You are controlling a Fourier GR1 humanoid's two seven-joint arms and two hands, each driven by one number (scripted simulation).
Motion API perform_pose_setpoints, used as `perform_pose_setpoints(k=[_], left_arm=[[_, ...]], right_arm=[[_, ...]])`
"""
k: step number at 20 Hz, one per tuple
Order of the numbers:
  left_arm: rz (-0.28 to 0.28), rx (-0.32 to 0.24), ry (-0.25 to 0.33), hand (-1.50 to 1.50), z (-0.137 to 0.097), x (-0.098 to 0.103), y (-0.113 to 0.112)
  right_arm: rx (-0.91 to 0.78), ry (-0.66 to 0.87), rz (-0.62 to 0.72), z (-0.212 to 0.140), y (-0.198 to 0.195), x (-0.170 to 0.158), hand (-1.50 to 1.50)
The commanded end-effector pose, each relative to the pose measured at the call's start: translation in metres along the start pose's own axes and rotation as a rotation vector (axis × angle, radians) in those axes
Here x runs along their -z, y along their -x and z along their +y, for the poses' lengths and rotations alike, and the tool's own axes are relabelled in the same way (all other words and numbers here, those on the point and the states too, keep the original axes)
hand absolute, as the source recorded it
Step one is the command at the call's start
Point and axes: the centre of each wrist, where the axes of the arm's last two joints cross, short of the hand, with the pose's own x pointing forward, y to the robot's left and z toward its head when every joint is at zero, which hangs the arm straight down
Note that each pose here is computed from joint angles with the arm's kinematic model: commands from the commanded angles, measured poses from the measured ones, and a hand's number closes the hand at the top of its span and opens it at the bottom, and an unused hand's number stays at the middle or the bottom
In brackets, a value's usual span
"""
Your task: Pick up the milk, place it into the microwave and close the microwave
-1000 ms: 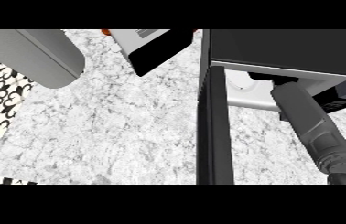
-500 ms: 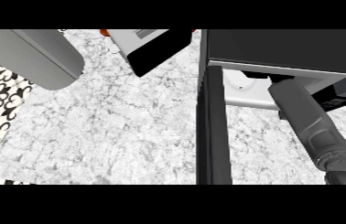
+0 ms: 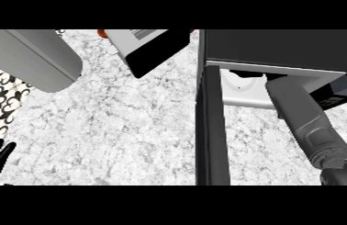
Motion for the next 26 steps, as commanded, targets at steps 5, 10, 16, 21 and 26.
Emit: perform_pose_setpoints(k=[5,10,16,21,26], left_arm=[[-0.041,-0.051,0.092,-1.5,-0.026,0.014,0.003],[0.008,-0.067,0.112,-1.5,-0.046,0.021,0.006],[0.005,-0.109,0.192,1.5,-0.056,0.029,0.016],[0.039,-0.117,0.215,1.5,-0.07,0.041,0.006],[0.065,-0.134,0.232,1.5,-0.093,0.057,0.015]], right_arm=[[0.276,-0.029,0.01,0.01,0.006,-0.015,-1.5],[0.429,-0.058,0.062,0.034,0.004,-0.035,-1.5],[0.615,-0.11,0.091,0.028,0.043,-0.085,-1.5],[0.732,-0.152,0.12,0.034,0.055,-0.116,-1.5],[0.758,-0.137,0.115,0.041,0.05,-0.118,-1.5]])
